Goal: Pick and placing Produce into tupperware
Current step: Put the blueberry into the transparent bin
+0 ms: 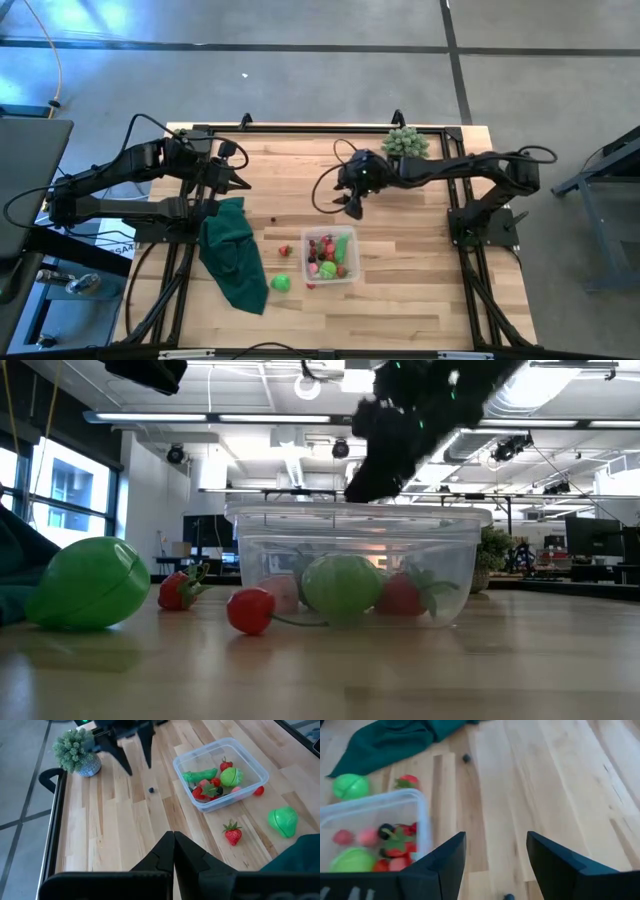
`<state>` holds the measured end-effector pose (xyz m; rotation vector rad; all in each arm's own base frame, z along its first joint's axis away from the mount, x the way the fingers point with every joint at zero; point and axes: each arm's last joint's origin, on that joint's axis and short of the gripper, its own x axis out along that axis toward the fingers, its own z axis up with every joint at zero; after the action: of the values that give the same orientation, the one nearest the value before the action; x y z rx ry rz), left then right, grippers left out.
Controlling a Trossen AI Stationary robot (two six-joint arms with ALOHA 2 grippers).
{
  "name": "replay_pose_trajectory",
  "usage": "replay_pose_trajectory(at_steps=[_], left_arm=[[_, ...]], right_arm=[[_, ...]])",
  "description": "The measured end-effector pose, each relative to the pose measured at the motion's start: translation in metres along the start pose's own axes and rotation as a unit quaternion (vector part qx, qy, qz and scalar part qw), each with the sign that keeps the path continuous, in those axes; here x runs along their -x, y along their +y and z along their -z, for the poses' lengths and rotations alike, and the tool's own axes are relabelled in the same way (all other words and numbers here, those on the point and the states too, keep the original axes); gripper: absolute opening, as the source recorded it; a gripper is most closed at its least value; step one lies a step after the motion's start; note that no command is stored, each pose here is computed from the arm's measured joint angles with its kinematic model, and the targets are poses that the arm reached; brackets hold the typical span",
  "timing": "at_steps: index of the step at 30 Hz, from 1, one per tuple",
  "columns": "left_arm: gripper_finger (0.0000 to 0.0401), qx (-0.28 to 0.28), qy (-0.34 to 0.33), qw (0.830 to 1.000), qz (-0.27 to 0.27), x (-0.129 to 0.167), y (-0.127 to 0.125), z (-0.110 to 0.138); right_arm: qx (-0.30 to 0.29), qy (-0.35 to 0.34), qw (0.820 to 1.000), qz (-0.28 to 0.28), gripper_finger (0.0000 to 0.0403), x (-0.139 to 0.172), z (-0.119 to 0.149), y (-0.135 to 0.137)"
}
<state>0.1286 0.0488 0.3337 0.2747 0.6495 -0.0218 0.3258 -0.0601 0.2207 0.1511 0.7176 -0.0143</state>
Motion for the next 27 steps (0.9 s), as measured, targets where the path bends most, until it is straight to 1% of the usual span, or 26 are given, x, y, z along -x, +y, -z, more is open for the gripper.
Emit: replay_pose_trajectory(at_steps=[3,7,12,14,19,24,27], left_arm=[[0.0001,0.0,0.0,1.0,0.0,0.0,0.0,0.0],[0.0001,0.0,0.0,1.0,0.0,0.0,0.0,0.0],[0.0001,0.0,0.0,1.0,0.0,0.0,0.0,0.0],[0.0001,0.0,0.0,1.0,0.0,0.0,0.0,0.0],[0.0001,0.0,0.0,1.0,0.0,0.0,0.0,0.0],[0.0001,0.0,0.0,1.0,0.0,0.0,0.0,0.0],[0.0001,0.0,0.0,1.0,0.0,0.0,0.0,0.0]], right_arm=[[-0.004,-0.029,1.0,0.009,0.0201,-0.008,0.022,-0.008],[0.029,-0.065,0.997,0.032,0.0201,-0.015,0.053,-0.012],[0.034,-0.098,0.993,0.059,0.0201,-0.016,0.095,-0.014],[0.036,-0.098,0.992,0.067,0.0201,-0.014,0.107,-0.014],[0.048,-0.074,0.993,0.076,0.0201,-0.014,0.124,-0.014],[0.05,-0.058,0.995,0.07,0.0201,-0.021,0.132,-0.015],[0.05,-0.062,0.995,0.064,0.0201,-0.027,0.135,-0.016]])
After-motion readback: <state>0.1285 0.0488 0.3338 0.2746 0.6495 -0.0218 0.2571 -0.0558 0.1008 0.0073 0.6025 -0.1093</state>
